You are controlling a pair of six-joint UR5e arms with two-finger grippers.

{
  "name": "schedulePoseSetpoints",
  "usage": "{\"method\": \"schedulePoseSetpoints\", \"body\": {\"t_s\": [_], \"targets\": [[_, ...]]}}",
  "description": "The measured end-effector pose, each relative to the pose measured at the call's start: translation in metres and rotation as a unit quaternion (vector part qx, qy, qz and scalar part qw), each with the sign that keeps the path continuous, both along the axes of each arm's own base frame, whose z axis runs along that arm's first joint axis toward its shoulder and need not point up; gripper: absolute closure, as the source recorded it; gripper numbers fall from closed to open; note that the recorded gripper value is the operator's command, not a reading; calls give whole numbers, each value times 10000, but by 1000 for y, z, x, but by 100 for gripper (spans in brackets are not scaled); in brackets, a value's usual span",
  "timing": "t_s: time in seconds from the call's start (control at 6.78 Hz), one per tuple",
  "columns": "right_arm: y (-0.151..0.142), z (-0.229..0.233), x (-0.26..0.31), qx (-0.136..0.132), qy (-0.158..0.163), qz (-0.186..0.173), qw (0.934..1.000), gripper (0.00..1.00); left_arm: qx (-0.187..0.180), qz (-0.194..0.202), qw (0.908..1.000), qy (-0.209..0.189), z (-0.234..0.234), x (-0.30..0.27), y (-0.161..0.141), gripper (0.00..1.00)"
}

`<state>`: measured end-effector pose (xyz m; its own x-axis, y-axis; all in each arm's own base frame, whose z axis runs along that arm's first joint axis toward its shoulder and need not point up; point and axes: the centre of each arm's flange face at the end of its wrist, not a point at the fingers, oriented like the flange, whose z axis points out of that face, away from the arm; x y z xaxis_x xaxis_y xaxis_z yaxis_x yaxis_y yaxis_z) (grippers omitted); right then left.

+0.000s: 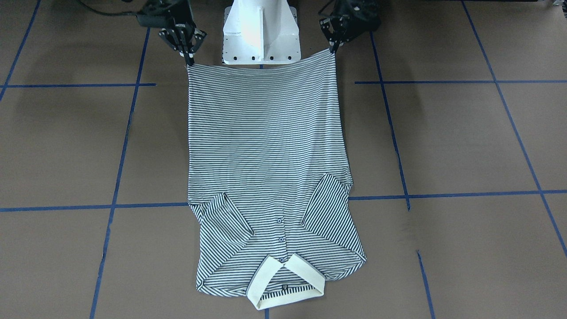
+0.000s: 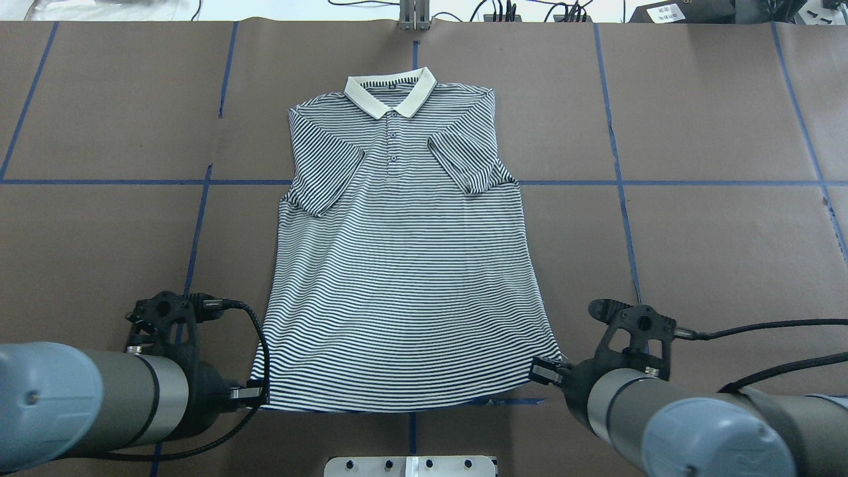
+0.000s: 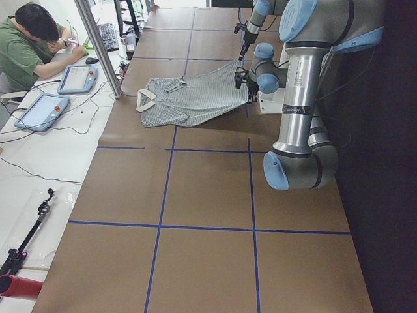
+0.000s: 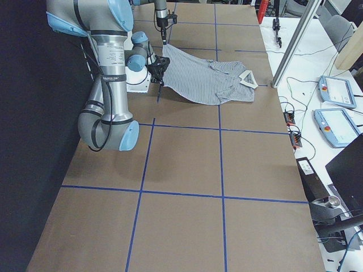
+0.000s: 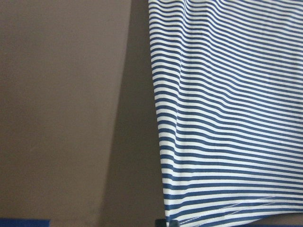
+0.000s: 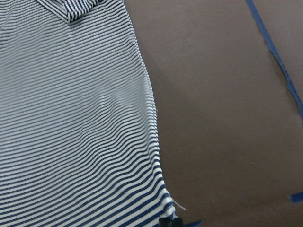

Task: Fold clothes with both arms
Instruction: 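Lift the hem with both grippers and carry it toward the collar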

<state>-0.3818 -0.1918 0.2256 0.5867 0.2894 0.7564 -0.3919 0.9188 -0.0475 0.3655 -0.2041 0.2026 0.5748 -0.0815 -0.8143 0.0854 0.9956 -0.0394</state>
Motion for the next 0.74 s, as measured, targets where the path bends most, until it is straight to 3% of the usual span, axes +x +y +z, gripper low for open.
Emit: {"method": "schedulePoseSetpoints", "body": {"t_s": [0.3,0.44,0.74], "targets": [[-1,-41,53,-245,-83,-155,9995,100,-65,104,9999,25,-53,-35,5,100],[-15,-55,50,-179,-80,-149,9997,100,119,114,9998,-69,-58,-31,-8,100],[-78,-77,36,104,107,7,9999,100,738,-100,9956,-574,-51,-25,-88,100]]}}
